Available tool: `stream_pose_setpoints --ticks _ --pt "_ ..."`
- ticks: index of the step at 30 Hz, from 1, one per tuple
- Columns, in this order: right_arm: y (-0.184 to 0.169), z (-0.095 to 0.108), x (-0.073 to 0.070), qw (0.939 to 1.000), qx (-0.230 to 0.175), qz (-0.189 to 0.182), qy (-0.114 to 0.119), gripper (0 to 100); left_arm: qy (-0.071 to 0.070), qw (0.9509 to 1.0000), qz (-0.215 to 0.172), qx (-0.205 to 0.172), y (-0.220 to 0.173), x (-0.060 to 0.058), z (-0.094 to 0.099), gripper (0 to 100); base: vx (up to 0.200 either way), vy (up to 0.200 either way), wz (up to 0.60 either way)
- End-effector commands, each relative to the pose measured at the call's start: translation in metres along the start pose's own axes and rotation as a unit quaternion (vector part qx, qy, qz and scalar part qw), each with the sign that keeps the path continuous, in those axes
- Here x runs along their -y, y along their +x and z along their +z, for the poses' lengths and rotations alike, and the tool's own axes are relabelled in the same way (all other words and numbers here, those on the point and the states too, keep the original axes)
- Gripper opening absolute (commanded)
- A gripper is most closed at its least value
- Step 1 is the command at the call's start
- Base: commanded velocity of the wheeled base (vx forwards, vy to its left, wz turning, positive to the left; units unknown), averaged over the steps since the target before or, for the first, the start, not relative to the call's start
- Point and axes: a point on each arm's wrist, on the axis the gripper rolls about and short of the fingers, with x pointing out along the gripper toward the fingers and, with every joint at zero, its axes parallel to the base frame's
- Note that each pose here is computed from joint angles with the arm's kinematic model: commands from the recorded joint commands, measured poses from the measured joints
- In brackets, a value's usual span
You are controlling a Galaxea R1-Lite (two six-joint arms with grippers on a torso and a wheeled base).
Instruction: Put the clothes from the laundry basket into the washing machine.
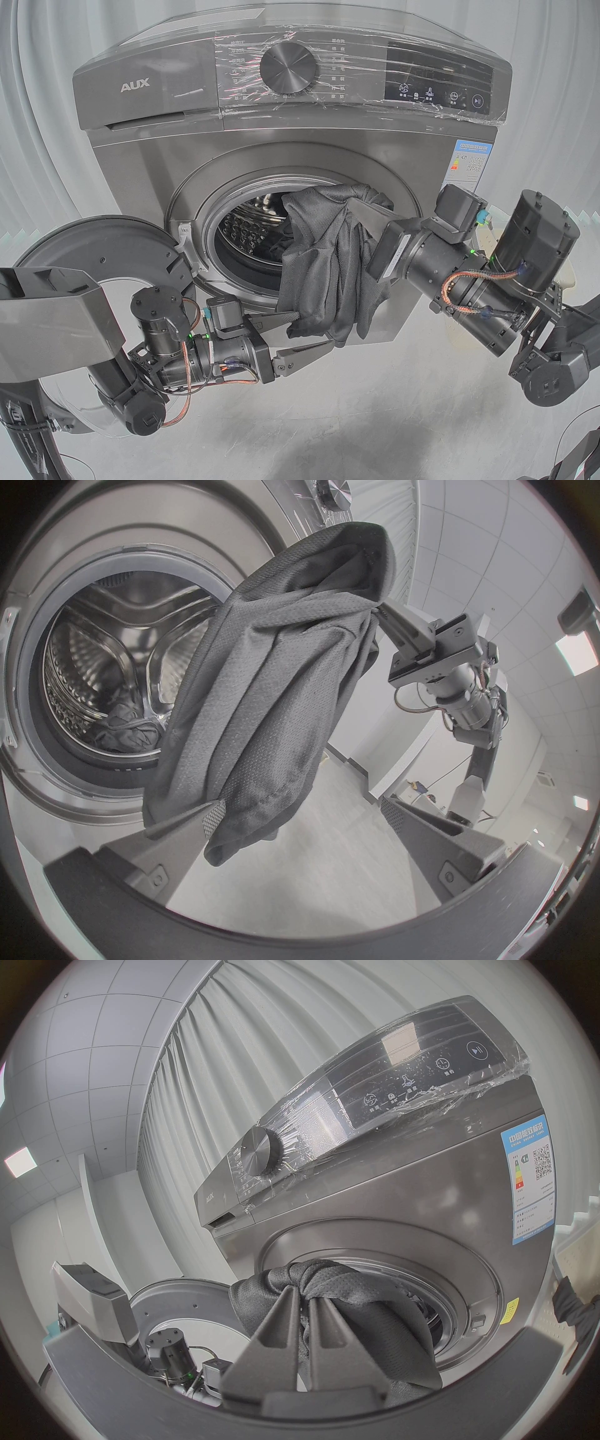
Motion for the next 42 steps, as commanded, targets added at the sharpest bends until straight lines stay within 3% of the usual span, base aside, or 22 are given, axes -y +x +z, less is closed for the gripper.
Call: stream_pose_setpoints --ticks 1,10,20,25,32,42 --pt "0.000 0.000 0.000 1.0000 0.001 0.000 0.000 0 0.004 0.9999 0.012 -0.001 0.004 -0.010 -0.005 100 0.000 0.000 0.00" --pt "-0.001 -0.001 0.000 1.0000 -0.001 -0.001 -0.001 0 0.009 0.9995 0.031 0.004 -0.001 -0.017 -0.003 100 0.000 0.000 0.00" --pt "0.003 -0.006 0.000 1.0000 -0.004 0.000 -0.002 0 0.019 0.9994 0.023 0.016 0.017 -0.021 -0.002 100 0.000 0.000 0.00" --pt "0.003 -0.005 0.000 1.0000 -0.002 0.000 -0.002 0 0.017 0.9997 0.004 0.017 0.021 -0.008 0.000 100 0.000 0.000 0.00" --pt "0.005 -0.006 0.005 0.9999 -0.002 -0.010 -0.005 0 0.016 0.9994 -0.024 0.021 0.010 0.019 0.012 100 0.000 0.000 0.00" --pt "0.015 -0.011 0.008 0.9998 -0.002 -0.019 -0.007 0 0.011 0.9987 -0.045 0.023 0.009 0.034 0.017 100 0.000 0.000 0.00"
